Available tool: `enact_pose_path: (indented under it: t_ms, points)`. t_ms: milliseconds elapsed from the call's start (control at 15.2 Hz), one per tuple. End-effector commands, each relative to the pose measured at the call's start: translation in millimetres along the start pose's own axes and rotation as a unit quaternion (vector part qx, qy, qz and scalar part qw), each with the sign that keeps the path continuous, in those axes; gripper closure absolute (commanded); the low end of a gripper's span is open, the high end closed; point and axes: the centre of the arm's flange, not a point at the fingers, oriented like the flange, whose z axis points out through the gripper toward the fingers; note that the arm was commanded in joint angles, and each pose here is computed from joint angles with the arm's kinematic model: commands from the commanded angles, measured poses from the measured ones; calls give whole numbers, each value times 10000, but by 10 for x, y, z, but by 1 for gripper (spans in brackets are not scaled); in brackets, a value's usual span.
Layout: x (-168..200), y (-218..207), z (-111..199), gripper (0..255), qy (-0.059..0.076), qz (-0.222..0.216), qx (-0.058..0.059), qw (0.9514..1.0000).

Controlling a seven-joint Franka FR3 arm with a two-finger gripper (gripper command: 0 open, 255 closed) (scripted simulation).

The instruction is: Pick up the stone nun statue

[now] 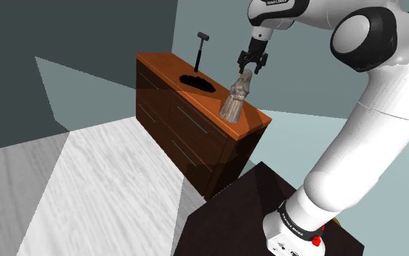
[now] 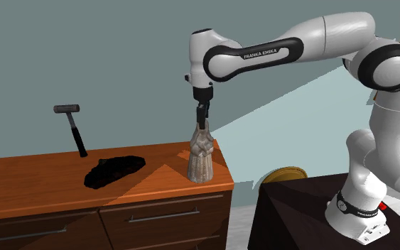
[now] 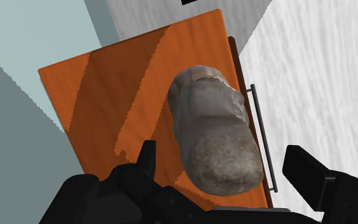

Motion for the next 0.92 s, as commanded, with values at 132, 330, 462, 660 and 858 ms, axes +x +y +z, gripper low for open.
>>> enact_pose_path:
  t_ms: [132,330,462,660,858]
  points:
    - [14,-12,184,0,2,2,0,10000]
    - [12,-9,176,255,2,1,0,10000]
    - [12,-8,174,255,3,1,0,10000]
    - [12,-11,174,255,2,2,0,10000]
    - [14,-11,184,255,2,1,0,10000]
